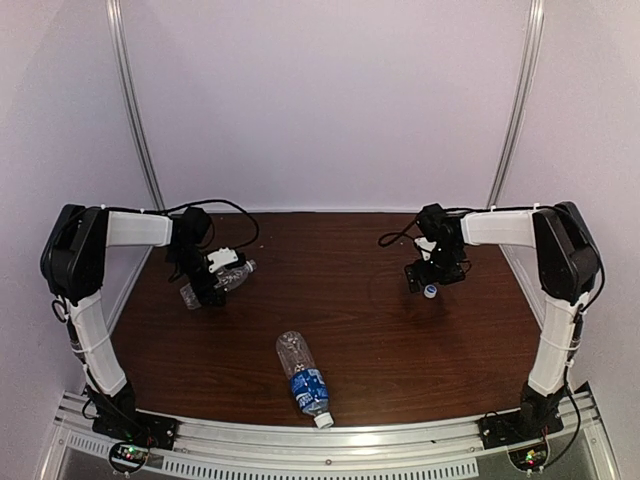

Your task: Unscrew the bottle caps

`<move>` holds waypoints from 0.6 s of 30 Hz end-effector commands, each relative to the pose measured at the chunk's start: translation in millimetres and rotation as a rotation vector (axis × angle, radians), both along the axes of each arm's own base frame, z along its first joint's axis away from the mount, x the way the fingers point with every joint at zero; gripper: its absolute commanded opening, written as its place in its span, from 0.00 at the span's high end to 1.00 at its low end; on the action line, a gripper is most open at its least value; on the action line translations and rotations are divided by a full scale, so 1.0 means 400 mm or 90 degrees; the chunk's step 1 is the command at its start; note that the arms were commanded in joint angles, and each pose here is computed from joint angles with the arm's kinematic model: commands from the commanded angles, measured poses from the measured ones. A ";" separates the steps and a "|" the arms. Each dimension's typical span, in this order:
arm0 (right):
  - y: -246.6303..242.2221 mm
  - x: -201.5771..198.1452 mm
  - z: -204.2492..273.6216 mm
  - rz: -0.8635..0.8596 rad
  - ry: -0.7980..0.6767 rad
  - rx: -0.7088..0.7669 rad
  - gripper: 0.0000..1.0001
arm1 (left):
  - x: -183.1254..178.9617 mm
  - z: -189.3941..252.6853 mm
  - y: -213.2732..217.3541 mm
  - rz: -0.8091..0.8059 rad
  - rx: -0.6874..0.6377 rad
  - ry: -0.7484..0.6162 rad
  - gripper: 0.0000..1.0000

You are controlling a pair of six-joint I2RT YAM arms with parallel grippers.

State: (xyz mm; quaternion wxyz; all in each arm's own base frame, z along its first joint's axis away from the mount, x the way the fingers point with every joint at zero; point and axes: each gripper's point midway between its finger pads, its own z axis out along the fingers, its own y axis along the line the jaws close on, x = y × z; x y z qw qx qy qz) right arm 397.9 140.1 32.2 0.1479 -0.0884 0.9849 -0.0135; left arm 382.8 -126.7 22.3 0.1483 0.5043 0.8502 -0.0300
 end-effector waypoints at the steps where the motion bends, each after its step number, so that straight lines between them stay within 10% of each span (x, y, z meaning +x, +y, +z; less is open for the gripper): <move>1: 0.019 0.017 0.091 0.007 -0.045 0.039 0.00 | 0.035 0.069 -0.005 -0.012 -0.008 -0.051 0.03; 18: 0.088 0.029 0.240 0.061 -0.142 0.130 0.00 | -0.111 0.300 -0.165 -0.236 -0.180 -0.098 0.03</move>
